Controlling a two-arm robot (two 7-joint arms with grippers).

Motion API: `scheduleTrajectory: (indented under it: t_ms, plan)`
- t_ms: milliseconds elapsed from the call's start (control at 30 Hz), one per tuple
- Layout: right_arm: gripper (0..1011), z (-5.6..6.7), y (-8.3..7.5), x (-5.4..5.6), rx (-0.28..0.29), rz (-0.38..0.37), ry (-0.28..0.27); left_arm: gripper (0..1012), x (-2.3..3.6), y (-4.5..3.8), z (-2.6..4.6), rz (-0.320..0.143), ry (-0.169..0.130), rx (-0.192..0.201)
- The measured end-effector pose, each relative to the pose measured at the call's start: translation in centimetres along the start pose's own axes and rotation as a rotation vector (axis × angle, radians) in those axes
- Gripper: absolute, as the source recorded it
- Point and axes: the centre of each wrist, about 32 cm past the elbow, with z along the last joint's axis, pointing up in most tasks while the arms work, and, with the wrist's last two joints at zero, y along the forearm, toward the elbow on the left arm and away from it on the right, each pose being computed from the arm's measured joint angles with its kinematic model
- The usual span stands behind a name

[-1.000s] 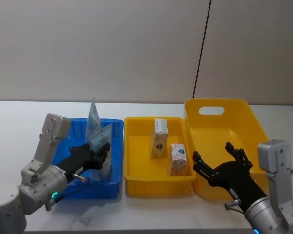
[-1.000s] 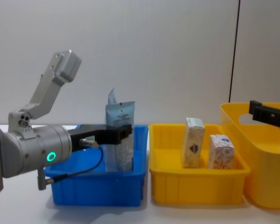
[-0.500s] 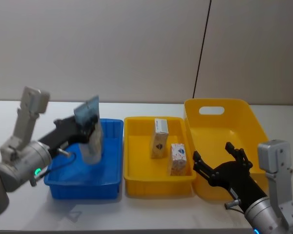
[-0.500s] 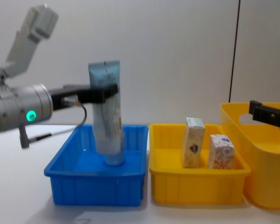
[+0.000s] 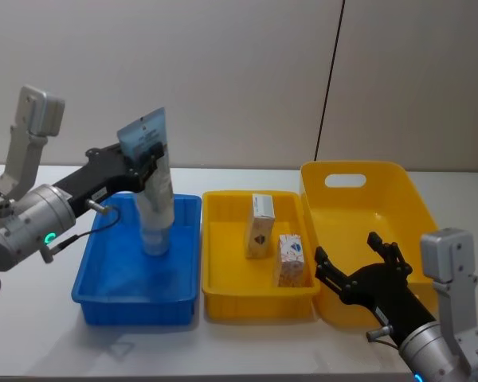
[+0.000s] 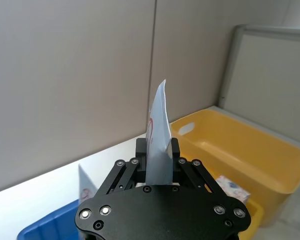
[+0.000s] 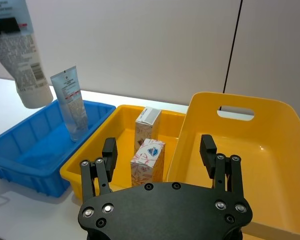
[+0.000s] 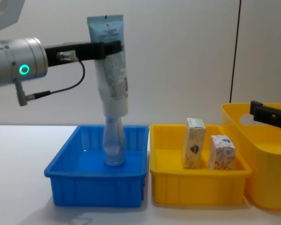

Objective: Bimanual collaborative sorting of washing and personal care products

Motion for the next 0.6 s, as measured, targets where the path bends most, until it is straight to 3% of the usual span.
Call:
scheduleTrajectory:
  t_ms: [100, 233, 600]
  plan:
    - [1003, 0.0, 0.0, 0.0, 0.000, 0.000, 0.000, 225, 0.02, -0.41, 0.59, -0.045, 0.015, -0.013]
    - [1003, 0.0, 0.0, 0.0, 0.000, 0.000, 0.000, 225, 0.01, -0.91, 0.85, -0.093, 0.036, -0.020]
    - [1003, 0.0, 0.0, 0.0, 0.000, 0.000, 0.000, 225, -0.25, -2.49, 0.68, -0.238, 0.109, -0.029]
